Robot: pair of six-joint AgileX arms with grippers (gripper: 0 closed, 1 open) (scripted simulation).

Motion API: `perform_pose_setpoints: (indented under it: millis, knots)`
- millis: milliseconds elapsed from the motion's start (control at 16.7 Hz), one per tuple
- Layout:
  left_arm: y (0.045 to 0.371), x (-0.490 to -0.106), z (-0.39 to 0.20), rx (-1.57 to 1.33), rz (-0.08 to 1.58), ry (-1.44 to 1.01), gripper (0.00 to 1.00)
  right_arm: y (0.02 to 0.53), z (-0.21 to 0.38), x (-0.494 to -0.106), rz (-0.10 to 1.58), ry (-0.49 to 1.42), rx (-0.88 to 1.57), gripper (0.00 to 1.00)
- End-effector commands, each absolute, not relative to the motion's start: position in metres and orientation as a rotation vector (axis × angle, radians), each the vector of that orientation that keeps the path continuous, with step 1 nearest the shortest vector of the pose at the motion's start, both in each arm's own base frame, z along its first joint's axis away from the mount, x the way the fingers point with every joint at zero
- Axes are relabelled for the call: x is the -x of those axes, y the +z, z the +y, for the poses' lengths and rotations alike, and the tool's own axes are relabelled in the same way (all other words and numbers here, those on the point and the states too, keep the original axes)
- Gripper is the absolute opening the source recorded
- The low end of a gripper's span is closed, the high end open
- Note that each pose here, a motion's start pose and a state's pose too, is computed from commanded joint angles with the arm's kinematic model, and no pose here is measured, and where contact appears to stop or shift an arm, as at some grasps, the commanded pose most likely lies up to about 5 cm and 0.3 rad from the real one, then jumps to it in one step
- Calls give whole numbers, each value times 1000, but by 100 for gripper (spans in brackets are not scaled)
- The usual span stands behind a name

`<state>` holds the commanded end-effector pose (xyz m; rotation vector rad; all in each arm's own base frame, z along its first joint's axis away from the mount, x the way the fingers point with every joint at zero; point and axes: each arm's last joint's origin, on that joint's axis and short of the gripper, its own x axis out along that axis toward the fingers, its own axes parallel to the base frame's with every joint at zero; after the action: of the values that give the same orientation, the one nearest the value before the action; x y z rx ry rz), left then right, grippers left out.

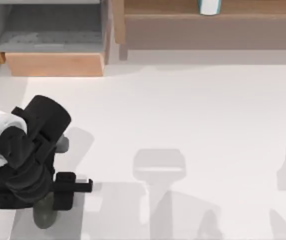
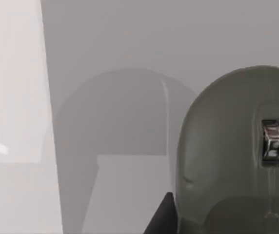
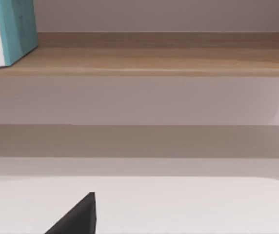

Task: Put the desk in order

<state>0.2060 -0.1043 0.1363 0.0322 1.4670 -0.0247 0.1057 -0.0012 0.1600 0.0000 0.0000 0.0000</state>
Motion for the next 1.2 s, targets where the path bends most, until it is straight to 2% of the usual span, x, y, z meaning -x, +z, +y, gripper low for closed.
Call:
perform_pose_setpoints:
  millis: [720,1200]
  knots:
    - [136,-206,-104,-32,1467,-25,98,160,-1,-106,0,0,0,100]
    - [136,-206,-104,-32,1467,-25,100,160,-1,-106,0,0,0,100]
